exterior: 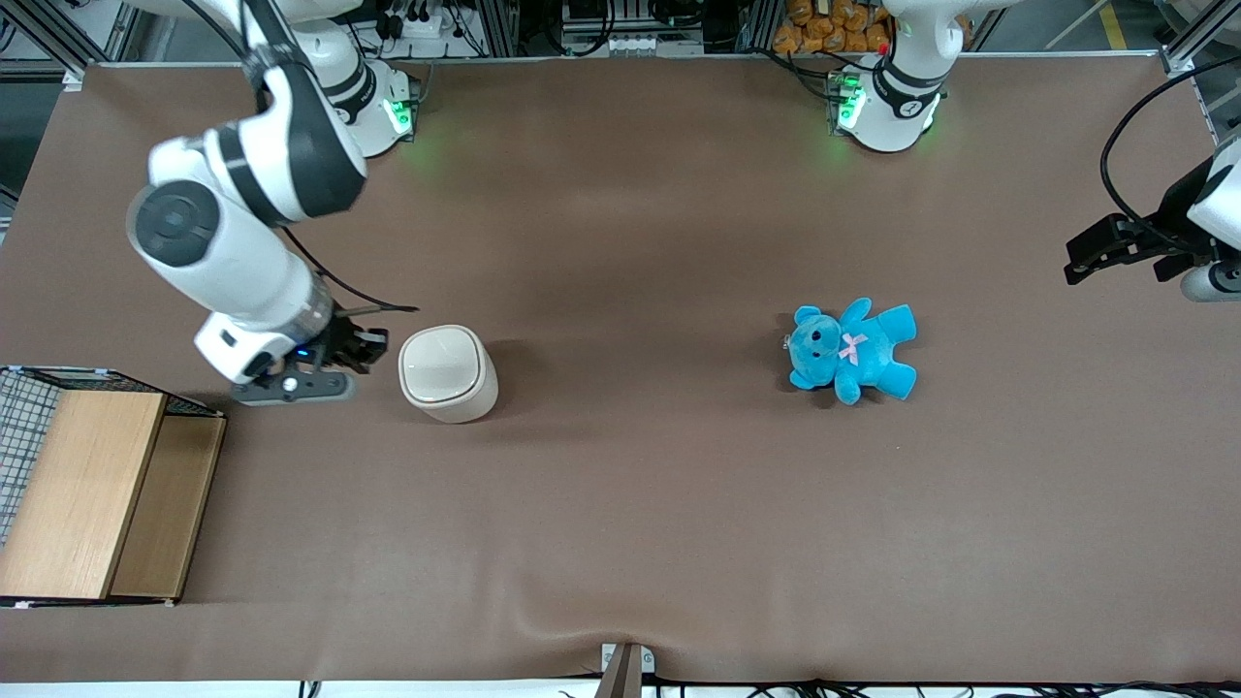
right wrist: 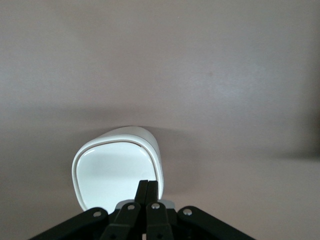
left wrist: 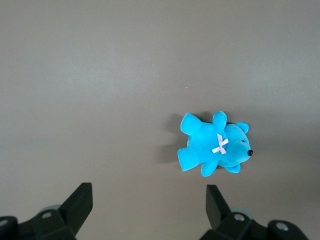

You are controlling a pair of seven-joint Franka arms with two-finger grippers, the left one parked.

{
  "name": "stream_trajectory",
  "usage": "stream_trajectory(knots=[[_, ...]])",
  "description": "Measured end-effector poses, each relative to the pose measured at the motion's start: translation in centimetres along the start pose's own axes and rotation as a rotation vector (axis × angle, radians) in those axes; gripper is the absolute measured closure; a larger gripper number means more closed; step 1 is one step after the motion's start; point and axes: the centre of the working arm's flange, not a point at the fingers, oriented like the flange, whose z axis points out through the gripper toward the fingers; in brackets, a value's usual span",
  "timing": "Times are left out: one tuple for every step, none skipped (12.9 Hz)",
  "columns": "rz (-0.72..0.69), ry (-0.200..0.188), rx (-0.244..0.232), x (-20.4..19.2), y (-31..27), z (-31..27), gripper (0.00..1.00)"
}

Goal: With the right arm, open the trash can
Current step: 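Lower the right gripper onto the lid edge and grip it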

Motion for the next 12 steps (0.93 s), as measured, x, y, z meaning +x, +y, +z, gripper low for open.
stream_trajectory(knots=[[-0.005,0.001,-0.005,0.1,-0.1,1.3,0.99],[-0.013,0.0,-0.015,0.1,-0.1,2.6,0.99],[-0.02,0.0,-0.022,0.0,-0.1,3.8,0.99],[-0.026,-0.002,-0.025,-0.2,-0.2,4.9,0.99],[-0.032,-0.003,-0.027,-0.5,-0.4,5.9,0.99],[-0.037,-0.006,-0.028,-0.8,-0.5,6.7,0.99],[-0.041,-0.011,-0.029,-1.1,-0.7,7.3,0.99],[-0.046,-0.017,-0.03,-1.4,-0.8,7.9,0.99],[-0.05,-0.021,-0.031,-1.7,-1.0,8.4,0.99],[-0.052,-0.025,-0.031,-2.0,-1.1,8.8,0.99],[-0.054,-0.022,-0.03,-2.2,-1.1,9.2,0.99],[-0.056,-0.018,-0.028,-2.4,-1.1,9.8,0.99]])
